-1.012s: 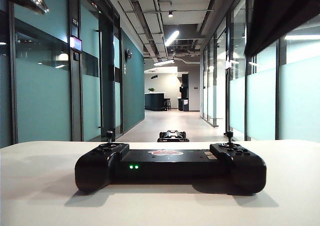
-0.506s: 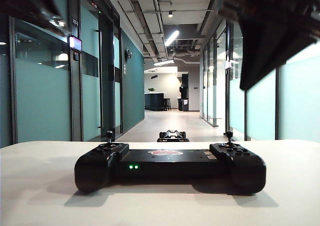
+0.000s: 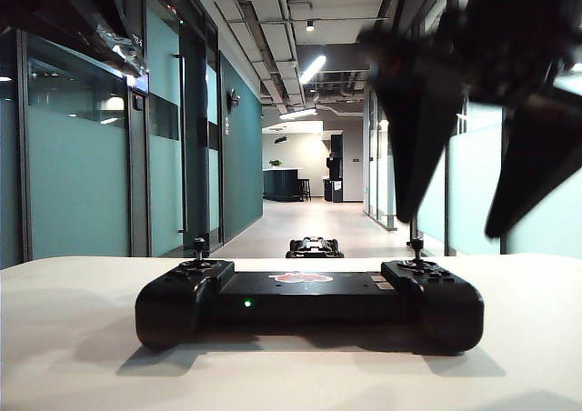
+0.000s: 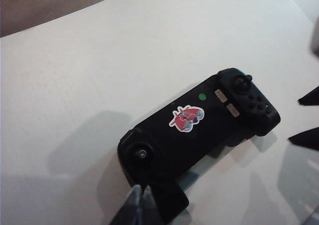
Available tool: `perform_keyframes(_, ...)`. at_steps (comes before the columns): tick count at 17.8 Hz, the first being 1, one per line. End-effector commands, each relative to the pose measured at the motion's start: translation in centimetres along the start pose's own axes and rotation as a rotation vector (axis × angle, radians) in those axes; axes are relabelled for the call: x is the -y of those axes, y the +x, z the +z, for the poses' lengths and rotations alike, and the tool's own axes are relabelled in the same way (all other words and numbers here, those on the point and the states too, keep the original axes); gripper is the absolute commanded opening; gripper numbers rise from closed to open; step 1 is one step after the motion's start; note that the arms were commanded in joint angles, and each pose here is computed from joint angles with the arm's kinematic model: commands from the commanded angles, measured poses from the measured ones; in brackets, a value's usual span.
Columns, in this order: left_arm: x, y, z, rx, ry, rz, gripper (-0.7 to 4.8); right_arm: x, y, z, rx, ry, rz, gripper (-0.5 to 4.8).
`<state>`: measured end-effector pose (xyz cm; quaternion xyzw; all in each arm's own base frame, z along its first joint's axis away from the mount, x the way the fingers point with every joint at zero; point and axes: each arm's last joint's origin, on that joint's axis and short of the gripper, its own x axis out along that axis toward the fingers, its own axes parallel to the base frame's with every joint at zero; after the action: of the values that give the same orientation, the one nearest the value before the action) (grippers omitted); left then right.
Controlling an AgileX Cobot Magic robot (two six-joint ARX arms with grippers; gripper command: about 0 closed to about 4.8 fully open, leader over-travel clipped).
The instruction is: Push the left joystick on the remote control sitting on the white table forward to make the robot dog walk in a straight line until it approaches the door.
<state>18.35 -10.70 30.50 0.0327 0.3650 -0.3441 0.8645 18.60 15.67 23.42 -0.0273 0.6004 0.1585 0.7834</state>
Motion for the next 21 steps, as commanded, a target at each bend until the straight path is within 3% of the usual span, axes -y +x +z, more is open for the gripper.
perform_keyframes(1,0.1,-0.1,0.3,0.019,0.010,-0.024,-0.05,0.1,0.6,0.3,0.000,0.018,-0.055,3.96)
perform_keyframes(3,0.1,-0.1,0.3,0.019,0.011,-0.022,-0.05,0.1,1.3,0.6,-0.009,0.022,-0.061,3.90)
perform_keyframes(4,0.1,-0.1,0.3,0.020,0.011,-0.024,-0.05,0.1,1.7,0.8,-0.013,0.027,-0.064,3.63)
perform_keyframes(21,0.1,-0.1,0.2,0.017,0.010,-0.024,-0.05,-0.2,6.1,2.3,-0.042,0.032,-0.076,3.63)
